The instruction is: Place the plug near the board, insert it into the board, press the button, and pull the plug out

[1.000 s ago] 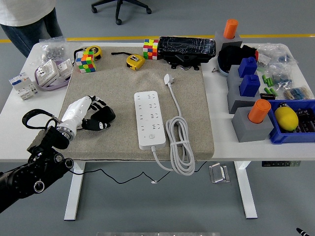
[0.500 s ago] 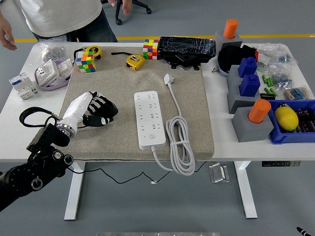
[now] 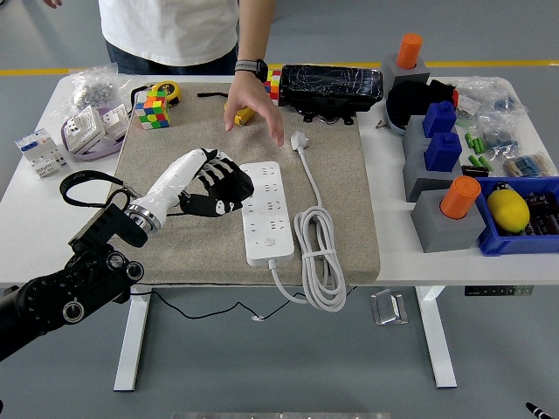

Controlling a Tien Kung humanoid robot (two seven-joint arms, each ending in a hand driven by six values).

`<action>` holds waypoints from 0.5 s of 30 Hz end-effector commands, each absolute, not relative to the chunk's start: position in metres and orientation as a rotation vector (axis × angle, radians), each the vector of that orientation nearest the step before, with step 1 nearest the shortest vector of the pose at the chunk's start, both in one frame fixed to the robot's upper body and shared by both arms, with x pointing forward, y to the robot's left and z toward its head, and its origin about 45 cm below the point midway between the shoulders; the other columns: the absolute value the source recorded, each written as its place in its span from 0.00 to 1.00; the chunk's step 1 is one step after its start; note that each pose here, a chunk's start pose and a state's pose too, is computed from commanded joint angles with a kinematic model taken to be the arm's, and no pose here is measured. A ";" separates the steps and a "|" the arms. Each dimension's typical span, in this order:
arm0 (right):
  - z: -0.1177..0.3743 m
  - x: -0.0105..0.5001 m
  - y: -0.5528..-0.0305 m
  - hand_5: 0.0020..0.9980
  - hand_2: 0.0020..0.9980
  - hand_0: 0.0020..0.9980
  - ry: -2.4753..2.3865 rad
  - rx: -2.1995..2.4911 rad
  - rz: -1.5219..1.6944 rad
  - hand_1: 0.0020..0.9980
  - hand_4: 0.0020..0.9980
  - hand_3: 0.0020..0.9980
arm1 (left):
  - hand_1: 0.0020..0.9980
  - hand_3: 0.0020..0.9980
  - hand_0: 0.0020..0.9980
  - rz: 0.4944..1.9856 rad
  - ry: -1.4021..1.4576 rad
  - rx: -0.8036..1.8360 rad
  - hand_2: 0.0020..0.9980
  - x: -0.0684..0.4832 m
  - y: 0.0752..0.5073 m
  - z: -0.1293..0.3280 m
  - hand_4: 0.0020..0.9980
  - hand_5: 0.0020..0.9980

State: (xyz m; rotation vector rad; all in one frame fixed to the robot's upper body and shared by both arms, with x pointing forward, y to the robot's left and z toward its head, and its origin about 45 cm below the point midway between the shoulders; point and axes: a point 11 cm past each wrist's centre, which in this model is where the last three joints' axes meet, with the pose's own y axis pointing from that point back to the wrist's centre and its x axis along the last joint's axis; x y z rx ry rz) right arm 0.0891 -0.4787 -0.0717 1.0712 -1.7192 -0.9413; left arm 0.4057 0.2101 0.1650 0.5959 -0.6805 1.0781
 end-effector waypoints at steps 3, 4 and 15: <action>-0.072 0.089 -0.479 0.59 0.64 0.61 -1.717 1.071 -0.939 0.67 0.98 0.57 | 0.39 0.54 0.37 1.037 -0.716 0.610 0.46 0.407 0.203 0.164 0.72 0.00; -0.072 0.089 -0.479 0.59 0.64 0.61 -1.716 1.071 -0.939 0.67 0.98 0.57 | 0.39 0.54 0.37 1.026 -0.725 0.616 0.46 0.408 0.200 0.163 0.72 0.00; -0.071 0.091 -0.478 0.59 0.64 0.61 -1.714 1.078 -0.936 0.67 0.98 0.57 | 0.39 0.55 0.38 1.004 -0.785 0.696 0.47 0.414 0.197 0.153 0.70 0.00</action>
